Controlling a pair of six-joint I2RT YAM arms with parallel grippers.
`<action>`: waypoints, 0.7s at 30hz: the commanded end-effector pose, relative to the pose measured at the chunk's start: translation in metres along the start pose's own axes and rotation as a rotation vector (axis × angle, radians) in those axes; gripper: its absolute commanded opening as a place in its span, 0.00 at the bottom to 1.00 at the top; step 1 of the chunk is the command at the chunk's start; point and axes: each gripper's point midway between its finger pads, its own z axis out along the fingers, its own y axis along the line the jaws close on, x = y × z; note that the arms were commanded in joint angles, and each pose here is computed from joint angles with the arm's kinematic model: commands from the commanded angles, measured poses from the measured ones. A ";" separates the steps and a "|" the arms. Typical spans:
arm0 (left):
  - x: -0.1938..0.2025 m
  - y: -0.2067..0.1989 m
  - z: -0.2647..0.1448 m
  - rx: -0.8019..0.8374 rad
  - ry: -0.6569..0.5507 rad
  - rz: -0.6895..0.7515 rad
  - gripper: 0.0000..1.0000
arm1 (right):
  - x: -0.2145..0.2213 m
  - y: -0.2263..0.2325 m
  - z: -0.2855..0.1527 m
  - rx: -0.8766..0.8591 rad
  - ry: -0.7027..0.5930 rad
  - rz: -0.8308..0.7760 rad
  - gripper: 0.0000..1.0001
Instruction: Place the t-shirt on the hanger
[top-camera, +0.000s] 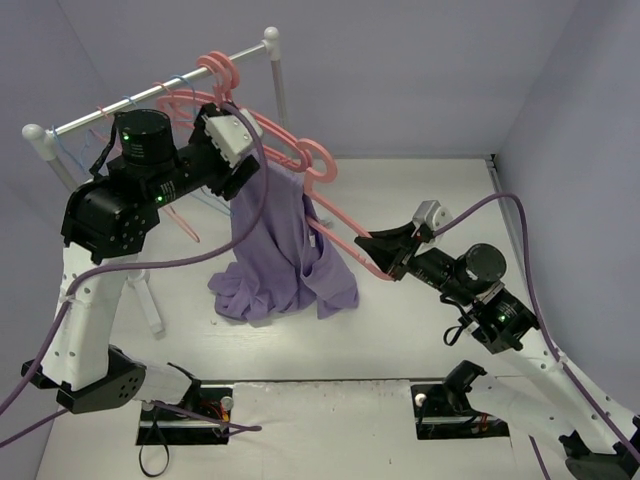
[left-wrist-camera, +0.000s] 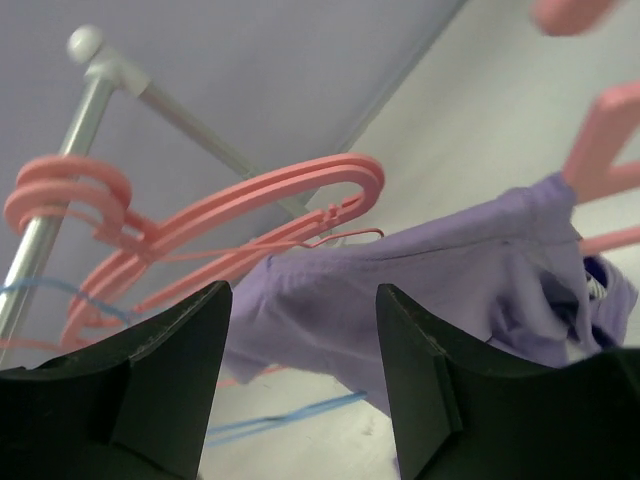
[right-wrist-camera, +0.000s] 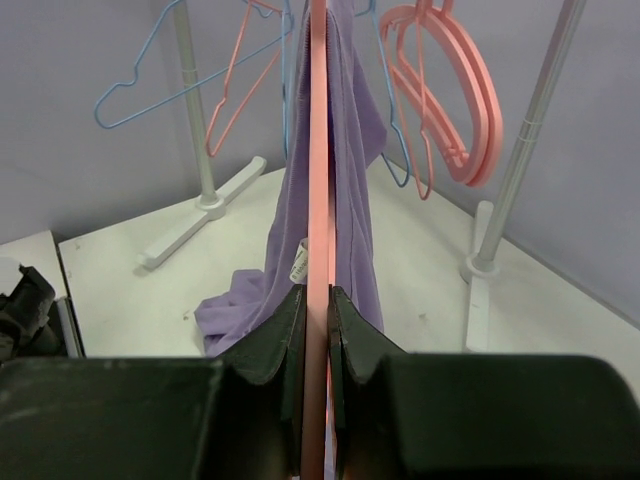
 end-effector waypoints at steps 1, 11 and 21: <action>-0.009 -0.025 0.005 0.201 -0.081 0.255 0.55 | -0.055 0.012 0.004 -0.073 -0.184 -0.036 0.00; 0.017 -0.043 0.014 0.344 -0.026 0.413 0.63 | -0.048 0.022 0.003 -0.128 -0.157 -0.027 0.00; 0.048 -0.066 0.011 0.462 0.040 0.424 0.62 | -0.038 0.031 0.004 -0.195 -0.119 -0.031 0.00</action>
